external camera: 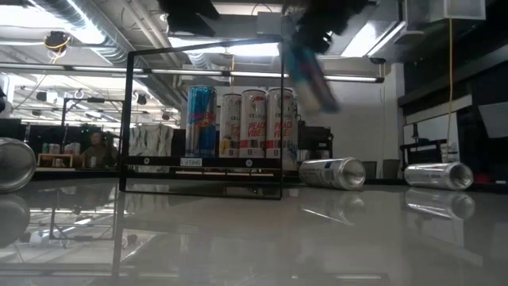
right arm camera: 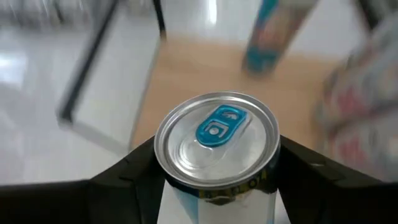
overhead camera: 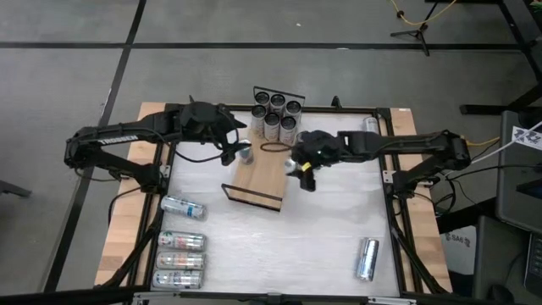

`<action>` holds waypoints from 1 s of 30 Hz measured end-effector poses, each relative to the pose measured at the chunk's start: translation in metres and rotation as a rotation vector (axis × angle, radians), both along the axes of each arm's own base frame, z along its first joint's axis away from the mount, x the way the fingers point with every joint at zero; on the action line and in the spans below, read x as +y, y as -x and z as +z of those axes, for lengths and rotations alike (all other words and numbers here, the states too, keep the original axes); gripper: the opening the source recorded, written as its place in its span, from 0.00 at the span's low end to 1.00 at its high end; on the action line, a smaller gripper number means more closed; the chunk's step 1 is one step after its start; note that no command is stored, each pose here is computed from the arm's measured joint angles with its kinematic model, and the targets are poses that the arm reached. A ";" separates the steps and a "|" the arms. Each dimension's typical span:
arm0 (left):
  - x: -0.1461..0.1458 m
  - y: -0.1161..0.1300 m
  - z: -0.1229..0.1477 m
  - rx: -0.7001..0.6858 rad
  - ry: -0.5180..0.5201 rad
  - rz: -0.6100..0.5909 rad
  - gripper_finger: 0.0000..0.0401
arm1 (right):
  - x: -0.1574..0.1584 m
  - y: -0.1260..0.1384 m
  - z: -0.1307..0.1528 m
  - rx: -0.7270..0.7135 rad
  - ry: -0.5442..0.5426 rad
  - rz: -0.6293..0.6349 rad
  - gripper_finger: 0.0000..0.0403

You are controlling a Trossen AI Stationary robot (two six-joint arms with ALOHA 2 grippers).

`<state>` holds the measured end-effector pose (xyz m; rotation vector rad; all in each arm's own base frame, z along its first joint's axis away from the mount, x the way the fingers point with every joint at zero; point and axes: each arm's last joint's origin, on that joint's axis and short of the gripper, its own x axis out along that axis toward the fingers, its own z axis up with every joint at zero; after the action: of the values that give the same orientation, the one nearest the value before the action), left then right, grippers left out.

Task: Place canned beverage on shelf
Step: Put the top right silver soda can on the shelf aligned with the other silver soda can

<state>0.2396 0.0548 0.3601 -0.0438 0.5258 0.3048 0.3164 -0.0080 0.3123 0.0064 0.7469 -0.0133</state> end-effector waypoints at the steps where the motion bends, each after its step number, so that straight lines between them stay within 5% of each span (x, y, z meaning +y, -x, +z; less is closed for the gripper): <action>1: -0.001 0.004 0.002 -0.001 0.000 0.000 0.76 | 0.000 -0.004 0.002 -0.055 0.004 0.002 0.60; 13: -0.003 0.012 0.001 0.036 0.010 -0.003 0.76 | -0.003 -0.019 -0.022 -0.484 0.084 -0.046 0.60; 30: -0.006 0.009 0.001 0.032 0.018 -0.014 0.76 | -0.012 -0.037 -0.081 -0.478 -0.034 -0.135 0.60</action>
<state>0.2303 0.0488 0.3608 -0.0532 0.5601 0.2873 0.3530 -0.0200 0.2310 0.0896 0.2671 -0.1241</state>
